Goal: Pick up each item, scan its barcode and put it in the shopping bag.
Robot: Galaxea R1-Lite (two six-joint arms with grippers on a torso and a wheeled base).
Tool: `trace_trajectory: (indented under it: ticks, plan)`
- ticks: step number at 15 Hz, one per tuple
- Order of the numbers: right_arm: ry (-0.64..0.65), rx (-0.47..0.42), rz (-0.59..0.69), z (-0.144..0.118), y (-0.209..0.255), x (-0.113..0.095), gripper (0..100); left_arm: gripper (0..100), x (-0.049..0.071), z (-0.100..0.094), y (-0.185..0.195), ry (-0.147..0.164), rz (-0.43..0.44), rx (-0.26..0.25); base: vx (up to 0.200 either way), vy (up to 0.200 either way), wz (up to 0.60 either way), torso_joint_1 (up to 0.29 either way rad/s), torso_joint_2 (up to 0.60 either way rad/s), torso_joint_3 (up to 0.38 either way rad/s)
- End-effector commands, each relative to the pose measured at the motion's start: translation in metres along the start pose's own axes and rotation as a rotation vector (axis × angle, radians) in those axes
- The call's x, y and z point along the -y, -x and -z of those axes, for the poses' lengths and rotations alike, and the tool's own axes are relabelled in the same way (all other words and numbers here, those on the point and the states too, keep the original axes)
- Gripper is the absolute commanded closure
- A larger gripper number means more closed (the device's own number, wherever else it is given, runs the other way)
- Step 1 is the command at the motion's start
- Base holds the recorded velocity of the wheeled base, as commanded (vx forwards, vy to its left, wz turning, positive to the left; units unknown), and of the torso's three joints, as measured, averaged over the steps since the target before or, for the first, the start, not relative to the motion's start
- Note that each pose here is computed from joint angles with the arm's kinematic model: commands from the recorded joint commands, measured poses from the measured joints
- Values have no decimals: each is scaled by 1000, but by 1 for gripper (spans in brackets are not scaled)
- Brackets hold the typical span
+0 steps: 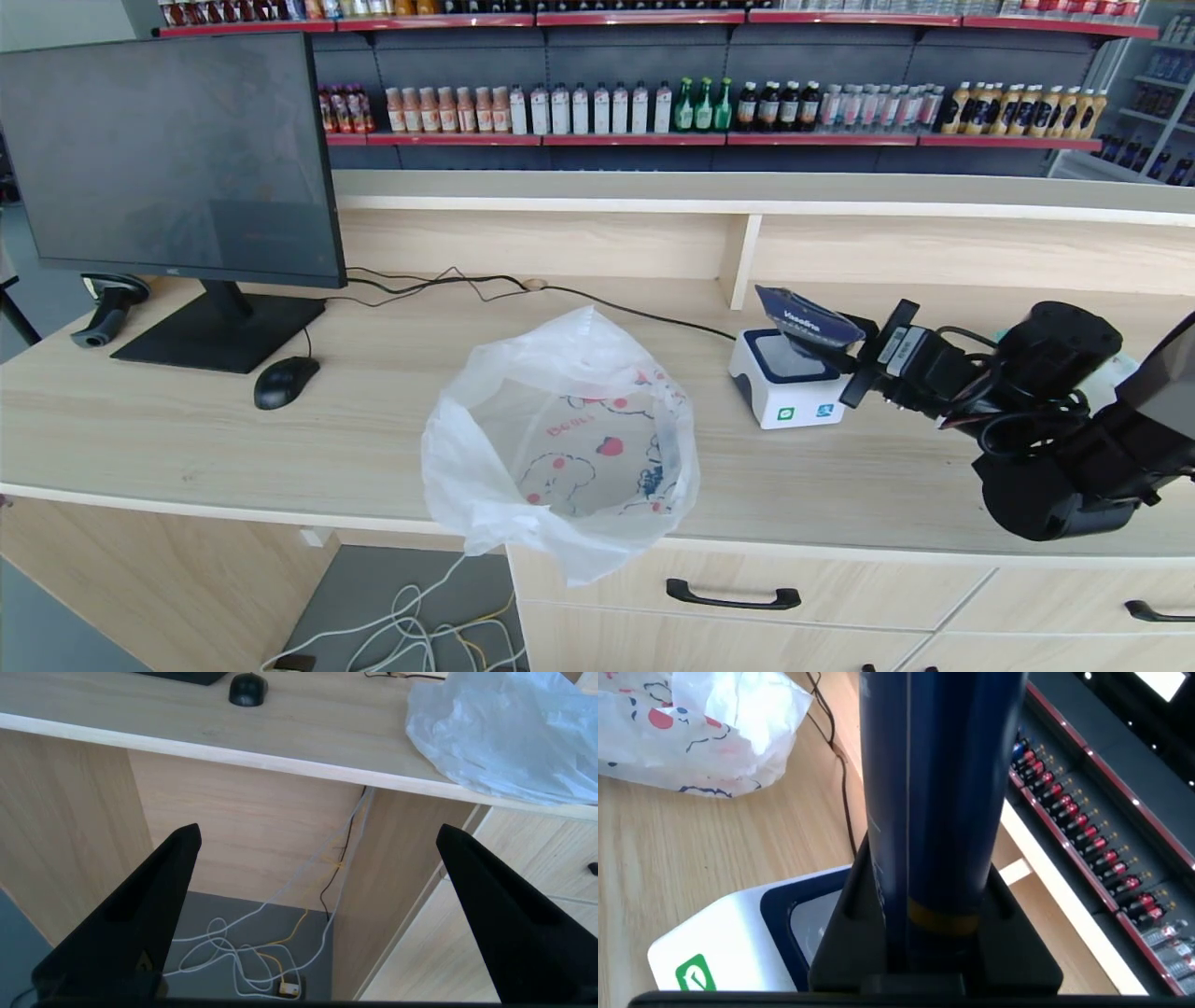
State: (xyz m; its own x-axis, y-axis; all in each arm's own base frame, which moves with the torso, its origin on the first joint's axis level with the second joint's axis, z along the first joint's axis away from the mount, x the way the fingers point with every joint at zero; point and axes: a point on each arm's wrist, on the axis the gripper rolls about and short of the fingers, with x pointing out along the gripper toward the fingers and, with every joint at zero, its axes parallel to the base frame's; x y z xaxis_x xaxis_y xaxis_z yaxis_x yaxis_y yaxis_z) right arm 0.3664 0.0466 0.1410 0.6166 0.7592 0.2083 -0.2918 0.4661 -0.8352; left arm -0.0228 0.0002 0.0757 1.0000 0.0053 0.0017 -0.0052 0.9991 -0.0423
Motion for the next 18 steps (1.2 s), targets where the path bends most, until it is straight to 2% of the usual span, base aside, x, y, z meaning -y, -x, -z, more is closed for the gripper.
trace_trajectory:
  ticks: [1,12,16,18]
  plan:
    - [4,5,3,0,-2,1,100,0,0,0,0,1,-1,0,0,0,0,0,0,0]
    - [-9,-23,46,-5,-2,5,100,0,0,0,0,1,-1,0,0,0,0,0,0,0]
    - [-36,-57,102,-19,1,10,100,0,0,0,0,1,-1,1,0,0,0,0,0,0]
    - [-110,-62,138,-34,-1,11,100,0,0,0,0,1,1,0,0,0,0,0,0,0]
